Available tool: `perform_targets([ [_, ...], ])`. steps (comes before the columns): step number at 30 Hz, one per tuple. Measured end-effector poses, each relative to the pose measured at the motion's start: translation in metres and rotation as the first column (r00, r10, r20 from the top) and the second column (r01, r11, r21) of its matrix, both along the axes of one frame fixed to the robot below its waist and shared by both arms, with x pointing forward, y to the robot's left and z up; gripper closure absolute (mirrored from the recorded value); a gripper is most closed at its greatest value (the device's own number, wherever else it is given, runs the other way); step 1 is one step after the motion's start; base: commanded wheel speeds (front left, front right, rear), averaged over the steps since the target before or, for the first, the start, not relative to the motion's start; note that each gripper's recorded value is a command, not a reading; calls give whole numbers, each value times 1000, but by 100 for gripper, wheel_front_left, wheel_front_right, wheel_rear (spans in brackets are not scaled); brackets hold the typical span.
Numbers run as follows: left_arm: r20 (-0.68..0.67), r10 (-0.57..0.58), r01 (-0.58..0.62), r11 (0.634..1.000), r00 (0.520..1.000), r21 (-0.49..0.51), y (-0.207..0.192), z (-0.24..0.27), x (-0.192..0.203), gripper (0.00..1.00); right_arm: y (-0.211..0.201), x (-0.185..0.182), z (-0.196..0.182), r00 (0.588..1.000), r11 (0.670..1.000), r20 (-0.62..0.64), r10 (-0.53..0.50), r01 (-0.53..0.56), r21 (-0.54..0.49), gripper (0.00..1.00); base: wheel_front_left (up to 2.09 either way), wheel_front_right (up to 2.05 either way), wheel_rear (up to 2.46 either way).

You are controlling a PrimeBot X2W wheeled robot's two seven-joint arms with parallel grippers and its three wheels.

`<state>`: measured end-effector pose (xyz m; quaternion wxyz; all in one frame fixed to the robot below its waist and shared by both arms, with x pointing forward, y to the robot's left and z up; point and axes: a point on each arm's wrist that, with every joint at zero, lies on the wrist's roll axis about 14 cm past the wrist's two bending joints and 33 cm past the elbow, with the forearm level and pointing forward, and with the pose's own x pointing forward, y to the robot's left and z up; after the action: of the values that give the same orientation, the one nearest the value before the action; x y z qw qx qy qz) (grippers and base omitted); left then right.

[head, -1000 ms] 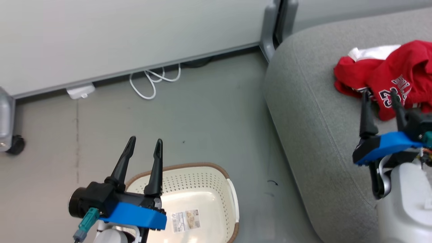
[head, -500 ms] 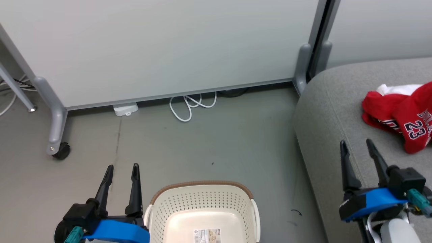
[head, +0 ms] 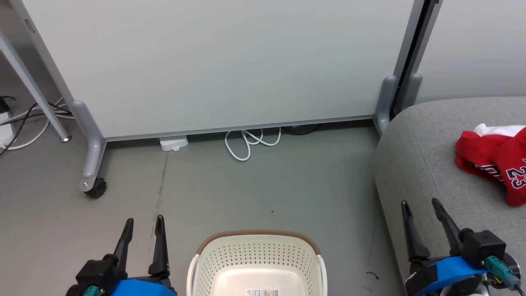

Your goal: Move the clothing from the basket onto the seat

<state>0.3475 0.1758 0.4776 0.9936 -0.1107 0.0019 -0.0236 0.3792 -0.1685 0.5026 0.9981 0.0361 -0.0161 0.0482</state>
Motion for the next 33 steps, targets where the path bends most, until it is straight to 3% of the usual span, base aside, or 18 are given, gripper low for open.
perform_targets([
  [26,-48,-26,26,1000,998,2,-3,-15,-2,0,-2,2,-5,1000,999,-21,-10,10,35,0,0,0,0],
  [27,-49,-28,28,1000,998,1,-4,-15,-2,100,-2,2,-5,1000,999,-21,-9,10,36,100,0,0,0],
  [33,-136,-26,24,1000,990,-16,-7,-41,-17,100,-2,-7,-29,995,999,-98,-13,17,41,100,0,0,0],
])
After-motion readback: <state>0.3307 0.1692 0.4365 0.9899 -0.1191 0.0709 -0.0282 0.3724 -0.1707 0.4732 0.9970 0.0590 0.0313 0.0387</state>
